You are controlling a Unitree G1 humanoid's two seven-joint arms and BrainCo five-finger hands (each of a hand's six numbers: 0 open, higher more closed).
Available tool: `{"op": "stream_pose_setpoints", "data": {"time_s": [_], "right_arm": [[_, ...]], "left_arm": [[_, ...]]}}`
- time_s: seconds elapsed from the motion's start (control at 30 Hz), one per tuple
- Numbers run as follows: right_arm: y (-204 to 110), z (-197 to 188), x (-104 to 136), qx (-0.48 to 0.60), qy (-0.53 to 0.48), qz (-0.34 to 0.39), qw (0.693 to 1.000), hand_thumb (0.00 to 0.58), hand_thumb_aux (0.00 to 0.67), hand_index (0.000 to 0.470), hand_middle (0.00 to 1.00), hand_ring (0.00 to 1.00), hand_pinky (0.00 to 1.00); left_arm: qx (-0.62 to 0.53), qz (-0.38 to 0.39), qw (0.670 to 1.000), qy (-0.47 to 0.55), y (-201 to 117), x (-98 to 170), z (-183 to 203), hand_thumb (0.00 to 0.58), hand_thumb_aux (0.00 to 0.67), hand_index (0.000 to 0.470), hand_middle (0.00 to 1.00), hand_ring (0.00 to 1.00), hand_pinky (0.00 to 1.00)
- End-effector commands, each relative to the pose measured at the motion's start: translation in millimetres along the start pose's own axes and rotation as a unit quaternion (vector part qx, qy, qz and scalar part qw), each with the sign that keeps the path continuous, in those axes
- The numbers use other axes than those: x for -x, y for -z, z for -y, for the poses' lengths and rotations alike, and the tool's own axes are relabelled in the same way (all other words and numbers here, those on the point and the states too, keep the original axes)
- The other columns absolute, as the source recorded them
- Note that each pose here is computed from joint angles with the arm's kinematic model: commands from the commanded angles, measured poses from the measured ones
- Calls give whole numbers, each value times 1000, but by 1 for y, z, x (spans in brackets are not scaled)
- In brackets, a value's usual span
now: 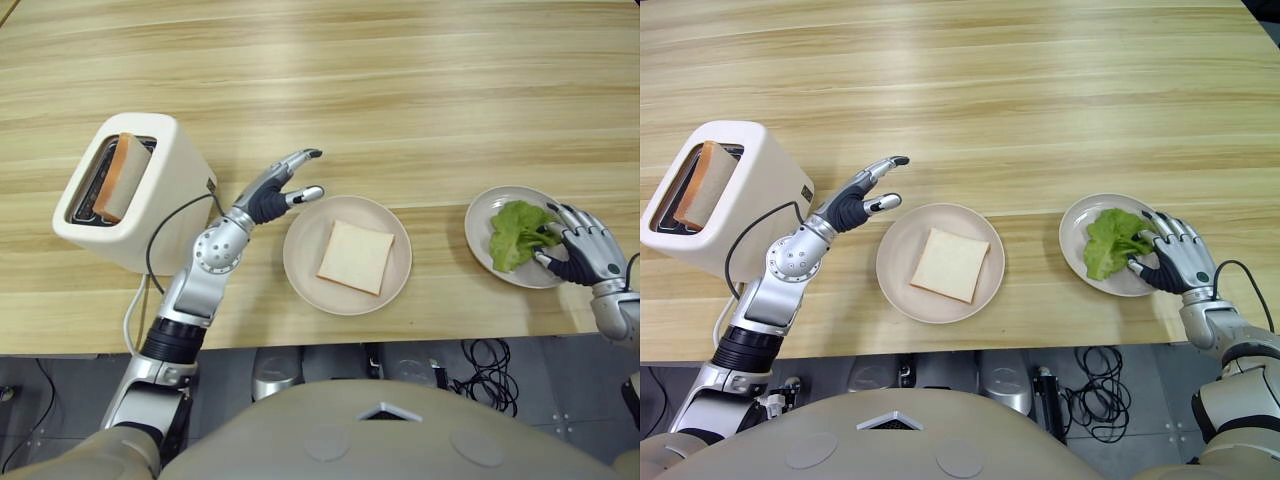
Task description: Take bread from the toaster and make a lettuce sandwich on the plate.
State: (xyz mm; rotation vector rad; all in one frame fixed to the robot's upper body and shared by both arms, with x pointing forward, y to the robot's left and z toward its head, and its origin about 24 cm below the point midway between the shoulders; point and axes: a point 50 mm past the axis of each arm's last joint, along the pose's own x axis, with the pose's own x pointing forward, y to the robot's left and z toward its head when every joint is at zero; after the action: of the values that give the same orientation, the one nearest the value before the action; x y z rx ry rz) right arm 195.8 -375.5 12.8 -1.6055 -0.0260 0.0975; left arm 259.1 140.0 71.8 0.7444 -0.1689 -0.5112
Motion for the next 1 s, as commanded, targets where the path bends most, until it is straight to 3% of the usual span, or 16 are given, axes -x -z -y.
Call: {"op": "stream_pose_setpoints", "data": {"time_s": [0.03, 0.13, 0.17, 0.2, 0.23, 0.73, 1.0], "right_arm": [[-10, 0, -7, -7, 10, 31, 999, 517, 449, 308, 0, 0, 0], [-11, 2, -10, -10, 19, 35, 999, 526, 465, 319, 0, 0, 0], [-12, 3, -11, -11, 21, 37, 999, 548, 512, 352, 0, 0, 0], [-12, 4, -12, -11, 25, 40, 999, 548, 512, 352, 0, 0, 0], [-13, 5, -13, -14, 31, 42, 999, 580, 670, 460, 0, 0, 0], [-25, 23, -35, -27, 79, 86, 993, 580, 670, 460, 0, 0, 0], [-17, 13, -24, -30, 63, 43, 997, 580, 670, 460, 0, 0, 0]], "left_arm": [[2, -12, 1000, 7, 6, 1, 6, 0, 0, 0, 0, 0, 0], [4, -11, 1000, 12, 6, 0, 10, 0, 0, 0, 0, 0, 0], [6, -11, 1000, 14, 6, -1, 11, 0, 0, 0, 0, 0, 0], [6, -10, 1000, 15, 6, -1, 12, 0, 0, 0, 0, 0, 0], [6, -10, 1000, 15, 6, -1, 13, 0, 0, 0, 0, 0, 0], [12, -17, 1000, 6, 12, -6, 14, 0, 0, 0, 0, 0, 0], [7, -20, 1000, 1, 16, -6, 14, 0, 0, 0, 0, 0, 0]]}}
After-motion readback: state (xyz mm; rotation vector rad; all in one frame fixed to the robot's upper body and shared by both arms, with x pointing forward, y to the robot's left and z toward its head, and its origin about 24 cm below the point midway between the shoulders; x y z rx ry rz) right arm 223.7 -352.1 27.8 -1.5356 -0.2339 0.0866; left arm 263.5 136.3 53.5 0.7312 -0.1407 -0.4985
